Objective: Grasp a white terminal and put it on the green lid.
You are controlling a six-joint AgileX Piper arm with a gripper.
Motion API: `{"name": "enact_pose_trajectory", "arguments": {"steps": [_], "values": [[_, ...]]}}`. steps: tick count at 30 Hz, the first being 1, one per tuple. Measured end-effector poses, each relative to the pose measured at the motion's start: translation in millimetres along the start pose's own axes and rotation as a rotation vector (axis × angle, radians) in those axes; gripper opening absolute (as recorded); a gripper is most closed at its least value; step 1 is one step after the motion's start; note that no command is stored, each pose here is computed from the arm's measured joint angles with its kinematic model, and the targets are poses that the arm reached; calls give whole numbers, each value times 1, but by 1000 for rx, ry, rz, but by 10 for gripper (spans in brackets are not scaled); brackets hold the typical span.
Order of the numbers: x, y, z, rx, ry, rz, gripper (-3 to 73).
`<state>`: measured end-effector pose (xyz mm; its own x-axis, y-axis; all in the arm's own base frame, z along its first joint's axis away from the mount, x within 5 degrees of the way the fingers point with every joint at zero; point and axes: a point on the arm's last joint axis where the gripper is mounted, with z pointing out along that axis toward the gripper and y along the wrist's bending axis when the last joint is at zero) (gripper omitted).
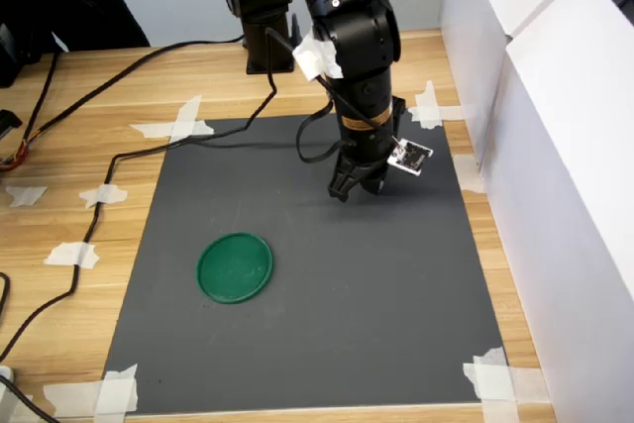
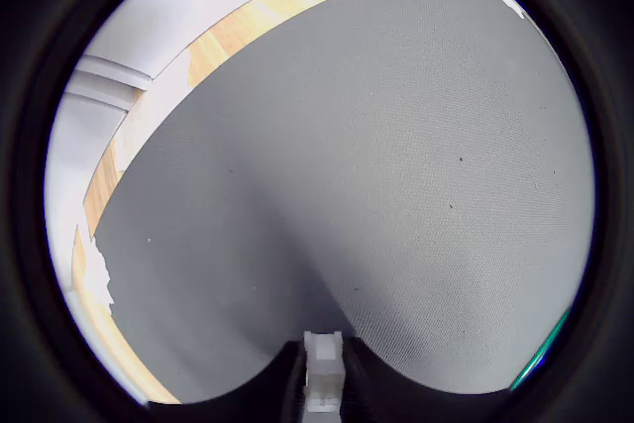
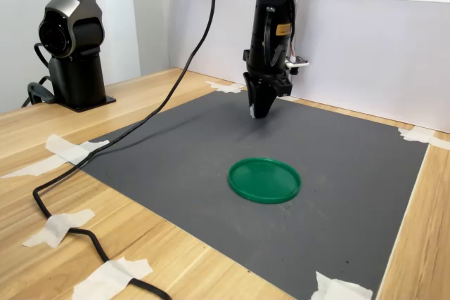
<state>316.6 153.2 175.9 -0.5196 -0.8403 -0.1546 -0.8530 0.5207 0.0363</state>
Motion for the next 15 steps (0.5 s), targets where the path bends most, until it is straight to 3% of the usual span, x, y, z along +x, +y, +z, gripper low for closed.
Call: {"name": "enact_pose_trajectory", "arguments": {"steps": [8, 15], "values": [[16, -13, -31, 39, -30, 84, 88], [60, -61, -54, 89, -17, 257, 88]]}}
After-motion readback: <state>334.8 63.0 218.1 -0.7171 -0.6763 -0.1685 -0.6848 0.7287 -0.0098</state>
